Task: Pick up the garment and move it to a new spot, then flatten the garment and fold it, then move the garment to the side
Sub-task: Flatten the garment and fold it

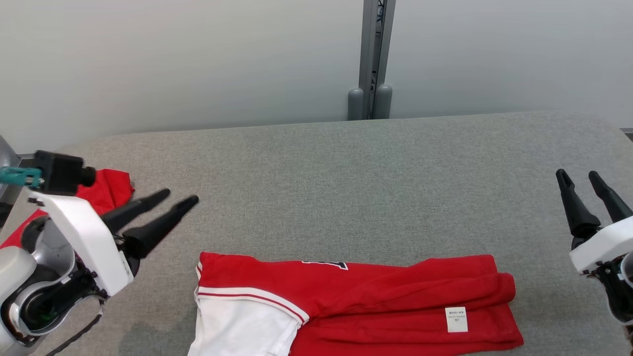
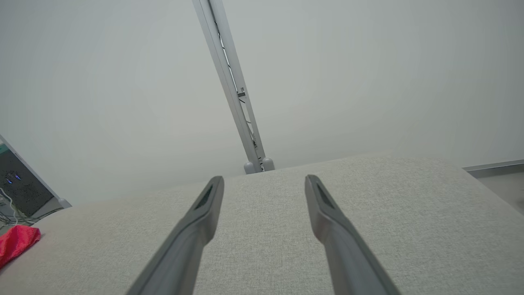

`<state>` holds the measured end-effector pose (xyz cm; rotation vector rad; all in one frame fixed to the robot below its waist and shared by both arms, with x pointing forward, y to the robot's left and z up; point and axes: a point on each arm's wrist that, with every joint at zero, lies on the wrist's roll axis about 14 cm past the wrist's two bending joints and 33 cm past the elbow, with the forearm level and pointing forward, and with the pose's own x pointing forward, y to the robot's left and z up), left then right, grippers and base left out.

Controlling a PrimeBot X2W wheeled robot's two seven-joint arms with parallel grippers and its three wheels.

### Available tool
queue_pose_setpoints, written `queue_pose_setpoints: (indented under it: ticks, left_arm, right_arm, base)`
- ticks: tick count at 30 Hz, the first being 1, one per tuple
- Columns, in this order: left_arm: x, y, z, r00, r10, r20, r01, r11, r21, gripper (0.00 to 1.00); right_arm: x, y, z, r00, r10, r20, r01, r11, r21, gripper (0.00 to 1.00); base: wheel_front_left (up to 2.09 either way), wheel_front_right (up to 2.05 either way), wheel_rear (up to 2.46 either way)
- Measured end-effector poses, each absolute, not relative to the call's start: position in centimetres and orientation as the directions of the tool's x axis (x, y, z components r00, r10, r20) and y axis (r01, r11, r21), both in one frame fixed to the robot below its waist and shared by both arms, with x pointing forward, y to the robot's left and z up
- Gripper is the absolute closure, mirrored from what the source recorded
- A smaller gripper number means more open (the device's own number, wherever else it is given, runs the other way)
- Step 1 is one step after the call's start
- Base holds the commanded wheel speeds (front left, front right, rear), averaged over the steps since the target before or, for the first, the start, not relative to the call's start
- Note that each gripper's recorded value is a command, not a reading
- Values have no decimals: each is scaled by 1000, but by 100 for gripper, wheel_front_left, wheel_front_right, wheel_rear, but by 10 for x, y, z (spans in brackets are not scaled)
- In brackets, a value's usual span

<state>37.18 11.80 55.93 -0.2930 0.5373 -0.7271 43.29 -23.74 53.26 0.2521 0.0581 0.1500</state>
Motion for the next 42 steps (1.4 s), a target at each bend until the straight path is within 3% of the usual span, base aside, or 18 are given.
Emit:
queue_pose_setpoints:
  ticks: [5,13,16,22,27,35,42]
  left_arm:
    - [394,149,577,837,-524,-157,440,816,-375,0]
    - [387,179,572,963,-270,-26,239,890,-389,0]
    - [381,179,579,979,-197,48,198,874,-444,0]
    - [362,181,555,992,-108,61,124,851,-510,0]
    - [360,181,554,990,-102,100,136,891,-433,0]
    - [355,177,531,994,-81,72,104,902,-419,0]
    - [356,186,529,995,-35,91,64,940,-337,0]
  right_arm:
    - [427,-226,520,994,109,6,-105,944,312,0]
    - [404,-212,486,997,73,-28,-58,932,357,0]
    - [391,-204,461,992,79,-98,-37,928,370,0]
    - [372,-187,418,957,123,-265,-18,931,366,0]
    - [367,-181,399,931,133,-341,1,931,366,0]
    - [363,-172,374,880,155,-448,25,929,369,0]
    - [368,-173,370,872,149,-467,37,930,366,0]
  base:
    - [0,0,0]
    - [0,0,0]
    - [0,0,0]
    - [0,0,0]
    - [0,0,0]
    - [0,0,0]
    - [0,0,0]
